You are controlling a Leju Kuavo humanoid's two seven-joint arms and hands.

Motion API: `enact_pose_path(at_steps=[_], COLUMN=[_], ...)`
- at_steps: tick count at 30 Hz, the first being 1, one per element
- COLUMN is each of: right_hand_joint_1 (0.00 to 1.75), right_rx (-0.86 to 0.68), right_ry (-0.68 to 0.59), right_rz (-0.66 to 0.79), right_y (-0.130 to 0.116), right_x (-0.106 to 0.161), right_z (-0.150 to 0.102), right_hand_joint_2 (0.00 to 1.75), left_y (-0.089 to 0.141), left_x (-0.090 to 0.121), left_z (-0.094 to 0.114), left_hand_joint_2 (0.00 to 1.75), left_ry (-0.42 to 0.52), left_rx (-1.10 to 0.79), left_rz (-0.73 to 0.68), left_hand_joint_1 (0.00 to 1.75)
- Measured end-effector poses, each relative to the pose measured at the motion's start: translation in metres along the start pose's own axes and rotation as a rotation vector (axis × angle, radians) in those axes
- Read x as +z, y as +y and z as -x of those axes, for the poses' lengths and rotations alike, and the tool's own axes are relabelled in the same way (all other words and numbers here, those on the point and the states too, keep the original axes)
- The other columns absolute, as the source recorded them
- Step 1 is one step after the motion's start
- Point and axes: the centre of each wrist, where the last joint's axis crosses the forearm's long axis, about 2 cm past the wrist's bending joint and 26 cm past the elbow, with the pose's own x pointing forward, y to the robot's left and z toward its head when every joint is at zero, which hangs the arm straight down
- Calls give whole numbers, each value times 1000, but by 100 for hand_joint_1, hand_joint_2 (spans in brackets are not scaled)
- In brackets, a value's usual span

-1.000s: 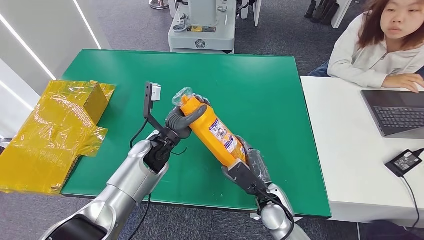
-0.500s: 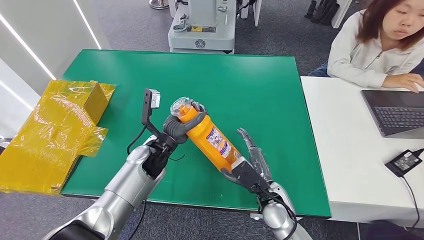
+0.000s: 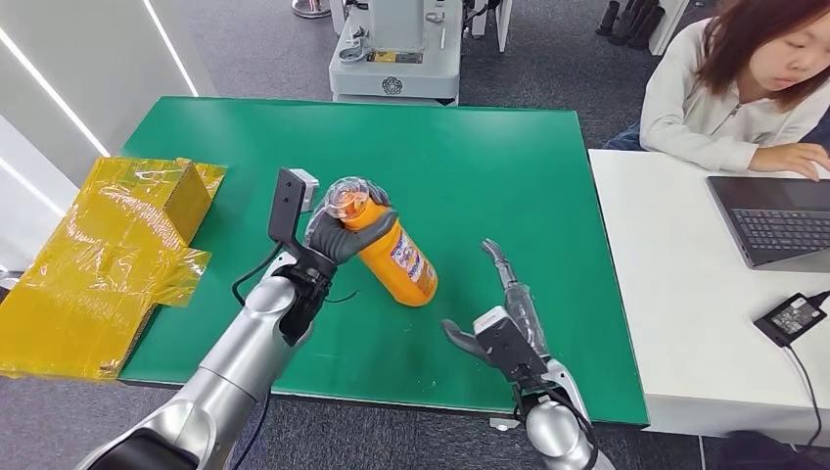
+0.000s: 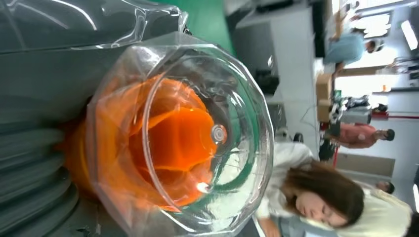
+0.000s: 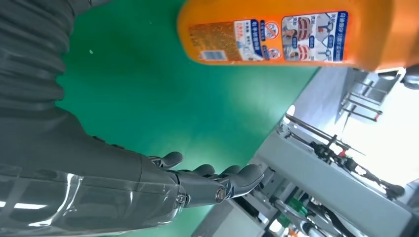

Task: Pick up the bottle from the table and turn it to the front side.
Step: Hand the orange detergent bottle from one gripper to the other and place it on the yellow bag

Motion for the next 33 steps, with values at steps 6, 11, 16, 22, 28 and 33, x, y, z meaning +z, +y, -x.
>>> enact_pose_path(at_steps=[6,11,16,22,28,33], right_hand_joint_1=[0,0,0,0,0,0], right_rx=[-12,-21,-27,-29,-38,-45], right_ry=[-52,-100,-138,-165,-171,-170], right_rz=[50,95,121,138,143,149], right_y=[-6,-13,-17,-21,-21,-22], right_x=[11,22,39,50,62,73], right_z=[-9,-19,-29,-36,-40,-43], right_hand_joint_2=[175,175,175,175,175,175], left_y=[19,36,59,85,125,162], left_x=[-3,-6,1,12,39,72], left_z=[-20,-44,-58,-60,-35,-13], left_hand_joint_2=[175,175,175,175,175,175], left_ry=[-124,-236,-316,-345,-163,80], left_rx=[-374,-759,-1233,-1564,-1910,-2063], left_rz=[-65,-143,-229,-287,-260,-230], left_hand_joint_1=[175,175,175,175,175,175])
